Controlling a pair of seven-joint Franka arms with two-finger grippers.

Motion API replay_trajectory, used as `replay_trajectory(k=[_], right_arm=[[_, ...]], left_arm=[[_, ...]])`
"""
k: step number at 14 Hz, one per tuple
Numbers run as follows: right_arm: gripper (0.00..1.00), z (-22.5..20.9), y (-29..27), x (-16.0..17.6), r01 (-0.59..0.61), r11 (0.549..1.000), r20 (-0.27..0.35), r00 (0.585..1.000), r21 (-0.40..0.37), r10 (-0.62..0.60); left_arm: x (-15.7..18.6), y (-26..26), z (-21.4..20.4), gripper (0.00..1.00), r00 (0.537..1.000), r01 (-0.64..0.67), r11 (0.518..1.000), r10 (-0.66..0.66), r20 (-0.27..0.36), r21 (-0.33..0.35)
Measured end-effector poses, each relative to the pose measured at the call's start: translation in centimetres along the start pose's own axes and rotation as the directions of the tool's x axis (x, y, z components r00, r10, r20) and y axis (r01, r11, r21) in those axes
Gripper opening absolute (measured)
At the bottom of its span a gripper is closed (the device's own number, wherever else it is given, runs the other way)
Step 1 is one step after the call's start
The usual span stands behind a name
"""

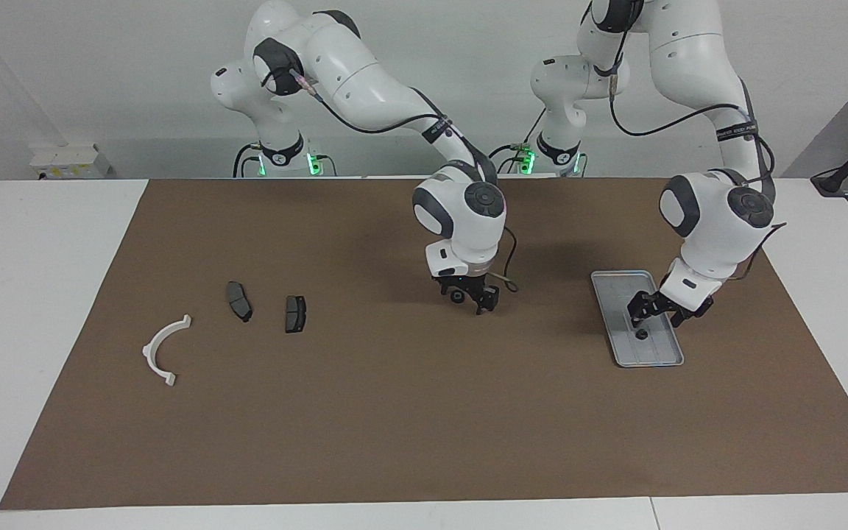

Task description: Place bearing gear from tray to pile

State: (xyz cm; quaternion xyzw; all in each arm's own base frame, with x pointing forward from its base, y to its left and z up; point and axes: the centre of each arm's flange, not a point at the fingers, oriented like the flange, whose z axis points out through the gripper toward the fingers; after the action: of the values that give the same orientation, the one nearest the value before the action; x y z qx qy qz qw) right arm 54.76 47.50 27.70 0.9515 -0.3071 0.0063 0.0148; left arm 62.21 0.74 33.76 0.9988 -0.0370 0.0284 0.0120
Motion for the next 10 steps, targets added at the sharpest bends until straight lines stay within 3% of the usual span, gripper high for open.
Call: replay_trajectory(k=[3, 5, 7, 9, 10], right_arm=[[0.89, -0.2, 0.0, 0.1, -0.001, 1.0, -0.001, 1.0, 0.004, 0.001], [0.7, -0.7, 0.0, 0.1, -0.001, 1.0, -0.003, 1.0, 0.01, 0.002], [0.66, -0.8, -0.1, 0.1, -0.002, 1.0, -0.004, 1.0, 0.015, 0.002], [0.42, -1.1, -0.1, 0.2, -0.002, 1.0, -0.006, 1.0, 0.023, 0.002], [0.35, -1.2, -0.1, 0.2, -0.003, 1.0, -0.005, 1.0, 0.023, 0.003]], left_arm=[[-0.4, 0.0, 0.6, 0.92, 1.0, 0.001, 1.0, -0.001, 0.013, -0.001], [-0.5, 0.0, 0.7, 0.9, 1.0, 0.001, 1.0, -0.001, 0.01, -0.001], [-0.5, 0.0, 0.9, 0.9, 1.0, 0.001, 1.0, -0.001, -0.004, 0.001], [-0.6, 0.0, 1.2, 0.9, 1.0, 0.002, 1.0, -0.002, -0.021, 0.003], [-0.6, 0.0, 1.4, 0.9, 1.0, 0.001, 1.0, -0.001, -0.029, 0.004]])
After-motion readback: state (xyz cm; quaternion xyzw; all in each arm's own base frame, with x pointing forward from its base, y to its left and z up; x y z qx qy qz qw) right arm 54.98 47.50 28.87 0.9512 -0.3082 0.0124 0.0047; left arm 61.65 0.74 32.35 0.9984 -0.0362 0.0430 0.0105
